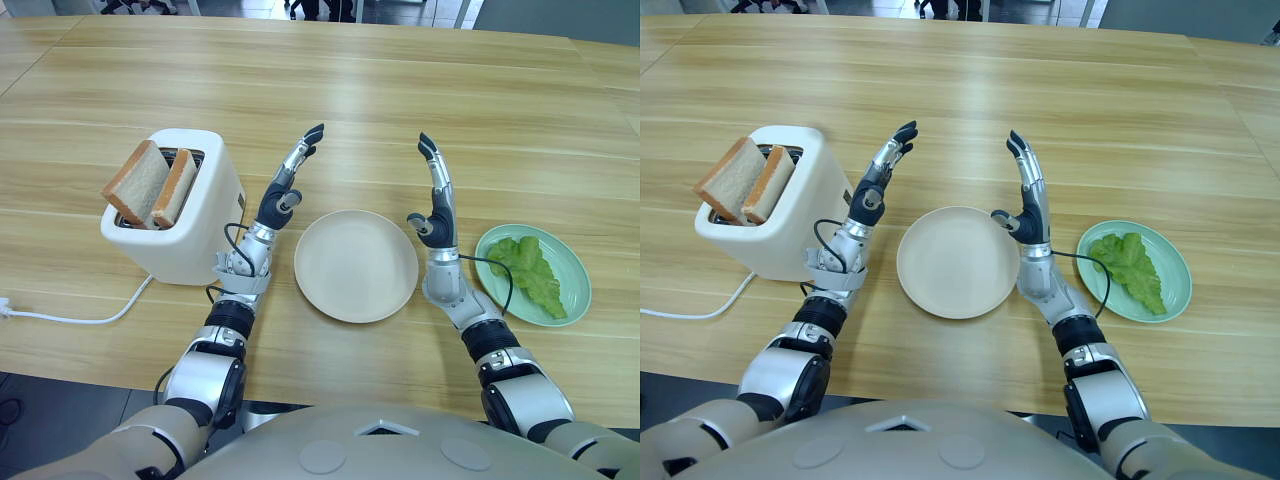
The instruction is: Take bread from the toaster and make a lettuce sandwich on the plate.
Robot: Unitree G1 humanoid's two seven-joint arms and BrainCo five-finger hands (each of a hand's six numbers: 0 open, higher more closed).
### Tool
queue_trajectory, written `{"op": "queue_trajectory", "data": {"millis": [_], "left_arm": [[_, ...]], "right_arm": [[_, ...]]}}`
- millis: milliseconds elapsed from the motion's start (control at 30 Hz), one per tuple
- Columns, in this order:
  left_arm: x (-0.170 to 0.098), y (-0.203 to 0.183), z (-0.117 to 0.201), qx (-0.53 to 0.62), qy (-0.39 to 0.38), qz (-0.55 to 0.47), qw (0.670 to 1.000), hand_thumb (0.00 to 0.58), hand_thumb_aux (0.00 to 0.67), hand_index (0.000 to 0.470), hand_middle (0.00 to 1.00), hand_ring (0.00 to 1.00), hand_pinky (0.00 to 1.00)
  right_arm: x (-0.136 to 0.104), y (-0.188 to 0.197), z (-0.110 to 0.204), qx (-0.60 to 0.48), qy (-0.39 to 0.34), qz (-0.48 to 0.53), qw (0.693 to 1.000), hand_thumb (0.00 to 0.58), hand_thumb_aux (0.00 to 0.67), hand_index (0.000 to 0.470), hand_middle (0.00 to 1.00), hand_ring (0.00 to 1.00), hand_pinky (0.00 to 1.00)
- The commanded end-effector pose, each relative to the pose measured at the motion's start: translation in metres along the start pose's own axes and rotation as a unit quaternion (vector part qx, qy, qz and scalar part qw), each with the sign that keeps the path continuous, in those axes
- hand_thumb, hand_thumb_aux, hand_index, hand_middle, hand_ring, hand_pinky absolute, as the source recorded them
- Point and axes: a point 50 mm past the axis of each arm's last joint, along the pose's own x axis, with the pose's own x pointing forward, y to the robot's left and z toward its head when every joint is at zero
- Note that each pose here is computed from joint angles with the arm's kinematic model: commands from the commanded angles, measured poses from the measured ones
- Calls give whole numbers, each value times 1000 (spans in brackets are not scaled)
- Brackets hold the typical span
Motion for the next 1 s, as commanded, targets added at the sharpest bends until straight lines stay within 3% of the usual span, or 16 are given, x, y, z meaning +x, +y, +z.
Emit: {"op": "queue_trajectory", "data": {"millis": [33, 533, 700, 900, 1000], "left_arm": [[-1, -1, 2, 1, -2, -5, 1000, 0, 0, 0, 0, 0, 0], [-1, -4, 12, -1, -25, -12, 1000, 0, 0, 0, 0, 0, 0], [5, 22, 70, -166, -119, 27, 978, 0, 0, 0, 0, 0, 0], [-1, 73, 133, -206, -209, 19, 956, 0, 0, 0, 0, 0, 0], [-11, 115, 159, -286, -260, 39, 921, 0, 0, 0, 0, 0, 0]], "right_arm": [[-1, -1, 0, -2, 4, -3, 1000, 0, 0, 0, 0, 0, 0], [-3, 0, 0, -1, 6, 0, 1000, 0, 0, 0, 0, 0, 0], [-4, 2, 0, 0, 7, 1, 1000, 0, 0, 0, 0, 0, 0], [-6, 3, 0, -1, 12, 0, 1000, 0, 0, 0, 0, 0, 0], [-7, 3, 1, -2, 14, -2, 1000, 0, 0, 0, 0, 0, 0]]}}
